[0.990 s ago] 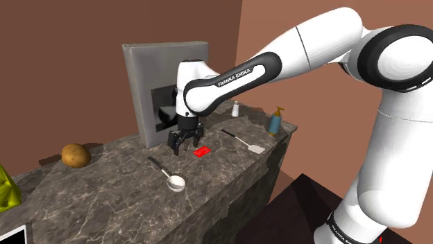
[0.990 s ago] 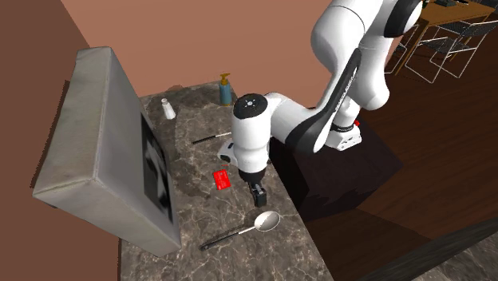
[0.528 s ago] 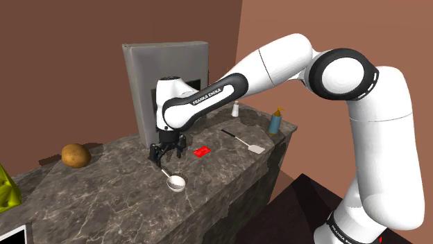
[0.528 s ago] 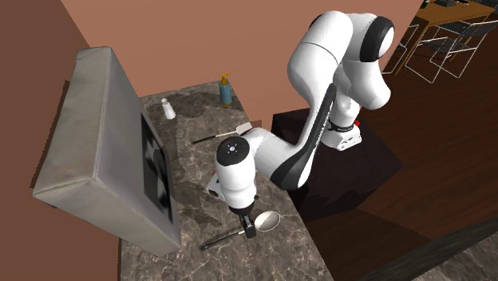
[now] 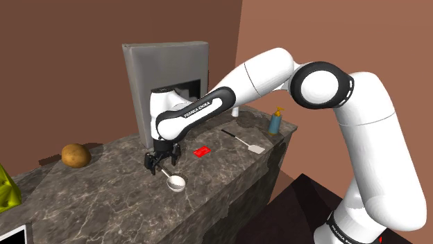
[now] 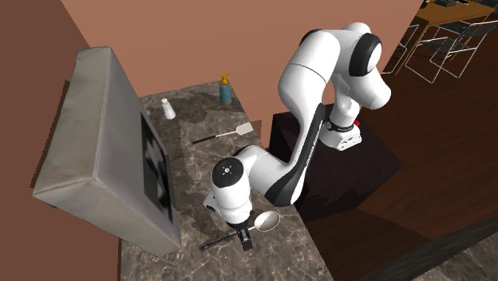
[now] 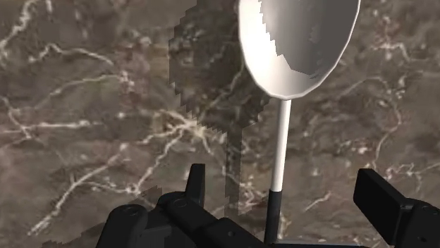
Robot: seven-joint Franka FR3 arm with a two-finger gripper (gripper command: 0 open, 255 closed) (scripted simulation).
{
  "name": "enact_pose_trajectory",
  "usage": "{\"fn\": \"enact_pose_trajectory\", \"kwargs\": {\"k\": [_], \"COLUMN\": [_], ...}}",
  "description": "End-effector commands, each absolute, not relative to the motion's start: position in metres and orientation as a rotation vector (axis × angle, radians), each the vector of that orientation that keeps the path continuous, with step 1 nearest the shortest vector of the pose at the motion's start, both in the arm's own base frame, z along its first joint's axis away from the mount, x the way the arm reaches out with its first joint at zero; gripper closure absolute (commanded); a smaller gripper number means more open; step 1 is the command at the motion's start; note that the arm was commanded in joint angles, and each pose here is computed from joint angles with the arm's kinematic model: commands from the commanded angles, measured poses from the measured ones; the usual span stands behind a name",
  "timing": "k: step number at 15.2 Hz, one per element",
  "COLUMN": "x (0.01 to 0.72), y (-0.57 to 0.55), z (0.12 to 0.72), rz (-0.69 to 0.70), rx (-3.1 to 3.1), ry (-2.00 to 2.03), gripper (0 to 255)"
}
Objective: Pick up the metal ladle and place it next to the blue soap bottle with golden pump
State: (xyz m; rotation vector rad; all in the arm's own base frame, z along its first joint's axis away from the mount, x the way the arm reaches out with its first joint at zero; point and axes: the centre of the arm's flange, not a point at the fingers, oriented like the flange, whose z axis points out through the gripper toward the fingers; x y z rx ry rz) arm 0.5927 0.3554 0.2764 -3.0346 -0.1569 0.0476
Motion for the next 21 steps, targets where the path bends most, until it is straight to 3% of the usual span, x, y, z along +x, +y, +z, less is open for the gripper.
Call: {"fn": "enact_pose_trajectory", "kwargs": {"k": [1,9,10,21], "x": [0.591,0.591,0.591,0.591], "y": [0.357,0.357,0.357,0.357], "z": [0.263,0.263,0.263,0.274], "rz": [0.047,0.047,0.047,0.047], "rx": [-3.034,-3.034,-3.034,-3.034], "ry": [-0.157,-0.157,-0.157,-0.157], "gripper": [0,0,255,255]}}
